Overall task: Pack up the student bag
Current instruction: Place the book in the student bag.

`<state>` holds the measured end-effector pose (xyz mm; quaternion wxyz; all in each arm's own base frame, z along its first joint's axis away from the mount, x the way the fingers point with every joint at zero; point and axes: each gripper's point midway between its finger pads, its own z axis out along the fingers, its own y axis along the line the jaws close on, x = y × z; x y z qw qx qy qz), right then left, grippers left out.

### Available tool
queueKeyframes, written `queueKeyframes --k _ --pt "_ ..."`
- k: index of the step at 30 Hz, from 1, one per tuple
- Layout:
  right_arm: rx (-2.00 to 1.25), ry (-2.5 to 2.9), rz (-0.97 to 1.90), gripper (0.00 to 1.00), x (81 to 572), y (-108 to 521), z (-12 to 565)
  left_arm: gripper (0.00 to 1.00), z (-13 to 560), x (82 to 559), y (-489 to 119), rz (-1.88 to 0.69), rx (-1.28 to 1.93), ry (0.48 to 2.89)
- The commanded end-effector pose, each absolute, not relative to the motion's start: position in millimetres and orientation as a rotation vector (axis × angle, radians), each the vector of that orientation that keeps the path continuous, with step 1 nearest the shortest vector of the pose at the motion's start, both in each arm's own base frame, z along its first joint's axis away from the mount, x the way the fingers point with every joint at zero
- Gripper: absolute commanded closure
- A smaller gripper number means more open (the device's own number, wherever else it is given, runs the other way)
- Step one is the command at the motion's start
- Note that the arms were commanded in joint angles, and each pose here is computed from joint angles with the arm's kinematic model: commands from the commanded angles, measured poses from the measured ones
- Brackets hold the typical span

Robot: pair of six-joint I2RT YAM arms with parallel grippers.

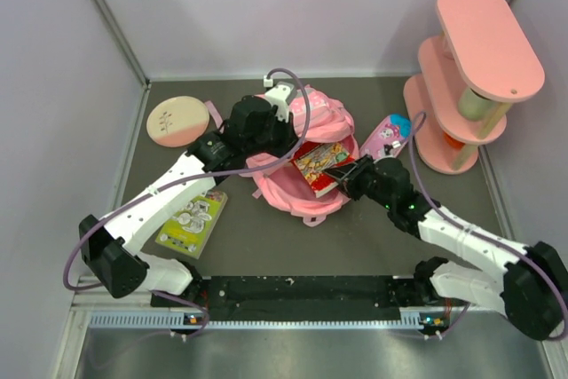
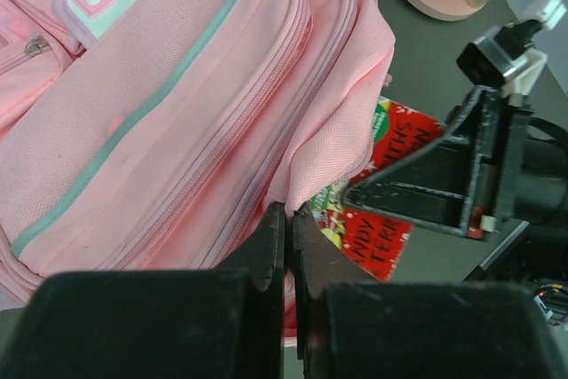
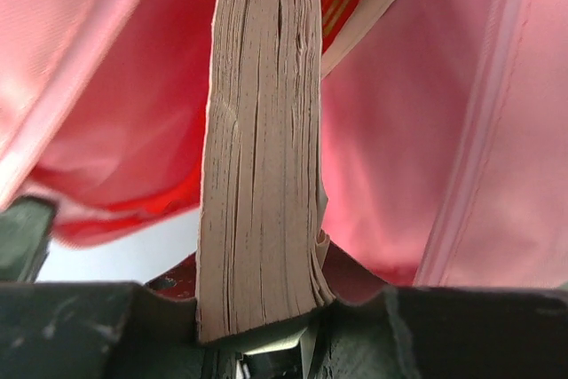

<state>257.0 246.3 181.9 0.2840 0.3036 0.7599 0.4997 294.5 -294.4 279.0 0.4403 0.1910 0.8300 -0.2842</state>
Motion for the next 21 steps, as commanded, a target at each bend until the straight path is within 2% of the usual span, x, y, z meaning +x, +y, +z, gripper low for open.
queueKeyframes --k 1,10,16,18,19,21 --pt "0.798 1.802 1.423 1.00 296.5 261.7 235.7 1.00 359.6 294.4 -304.1 -0.853 0.419 1.792" --pt "0.831 1.711 1.478 1.00 343.6 297.1 224.9 1.00 362.4 291.9 -303.8 -0.853 0.443 1.774" --pt "0.907 1.732 1.443 1.00 370.9 317.2 187.9 1.00 358.9 288.9 -304.3 -0.859 0.462 1.782" --pt "0.920 1.760 1.440 0.94 374.6 323.0 173.8 1.00 354.8 290.5 -303.8 -0.851 0.458 1.792" --pt "0.917 1.762 1.440 0.83 372.5 324.8 170.5 1.00 353.4 291.0 -303.4 -0.849 0.458 1.796" --pt "0.951 1.796 1.402 0.70 367.3 319.7 151.2 1.00 352.0 290.6 -303.5 -0.846 0.460 1.801"
